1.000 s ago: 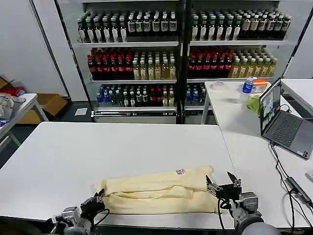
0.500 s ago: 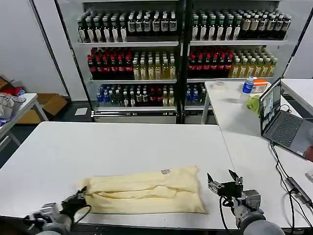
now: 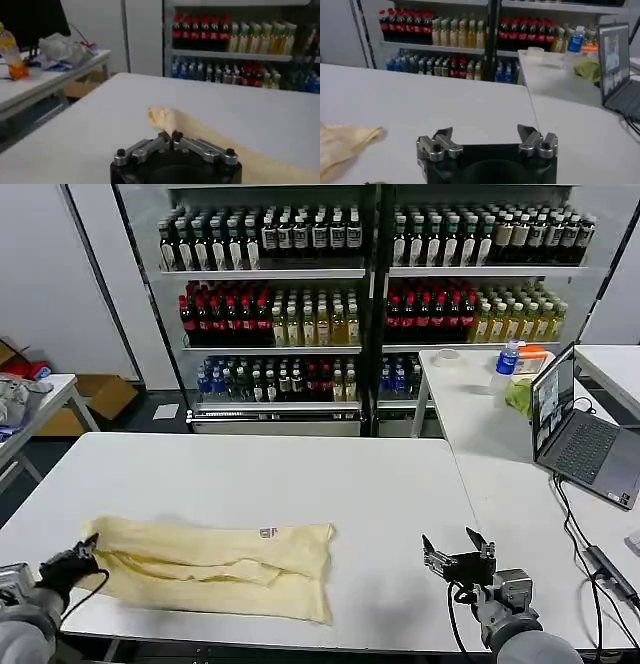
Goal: Fold and organize the clothes.
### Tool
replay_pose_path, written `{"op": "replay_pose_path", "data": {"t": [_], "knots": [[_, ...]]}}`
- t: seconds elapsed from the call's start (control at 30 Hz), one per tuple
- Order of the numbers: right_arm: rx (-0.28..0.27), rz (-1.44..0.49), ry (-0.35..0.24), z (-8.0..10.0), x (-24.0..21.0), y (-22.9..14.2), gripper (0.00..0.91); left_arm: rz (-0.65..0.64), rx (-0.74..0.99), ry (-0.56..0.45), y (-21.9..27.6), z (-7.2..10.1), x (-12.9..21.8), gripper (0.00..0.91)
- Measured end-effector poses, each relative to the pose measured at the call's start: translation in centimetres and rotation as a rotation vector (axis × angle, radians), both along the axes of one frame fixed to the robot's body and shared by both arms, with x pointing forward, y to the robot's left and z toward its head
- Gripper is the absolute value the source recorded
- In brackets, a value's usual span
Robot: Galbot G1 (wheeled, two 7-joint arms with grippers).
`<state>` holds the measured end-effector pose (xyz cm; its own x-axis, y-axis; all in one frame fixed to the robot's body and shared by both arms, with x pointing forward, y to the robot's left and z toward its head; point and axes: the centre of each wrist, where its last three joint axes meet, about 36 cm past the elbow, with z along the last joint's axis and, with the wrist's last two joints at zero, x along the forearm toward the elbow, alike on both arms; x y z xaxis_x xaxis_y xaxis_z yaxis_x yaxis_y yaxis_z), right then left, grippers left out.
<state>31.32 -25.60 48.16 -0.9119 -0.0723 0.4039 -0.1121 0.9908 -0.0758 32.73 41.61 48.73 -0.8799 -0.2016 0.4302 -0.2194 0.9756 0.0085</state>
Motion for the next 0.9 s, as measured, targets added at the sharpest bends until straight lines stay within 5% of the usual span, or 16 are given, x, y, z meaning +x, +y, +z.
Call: {"op": "replay_pose_path", "data": {"t": [0.43,0.9], "knots": [[0.003,0.000,0.006,-0.5,0.0,0.6,0.907,-0.167,-0.257,-0.088,-6.9,2.7,-1.0,0.010],[-0.001,-0.003,0.017,-1.2,0.3,0.8,0.907,-0.291,-0.562,-0.051,-14.0,1.0,-1.3,0.010]]}}
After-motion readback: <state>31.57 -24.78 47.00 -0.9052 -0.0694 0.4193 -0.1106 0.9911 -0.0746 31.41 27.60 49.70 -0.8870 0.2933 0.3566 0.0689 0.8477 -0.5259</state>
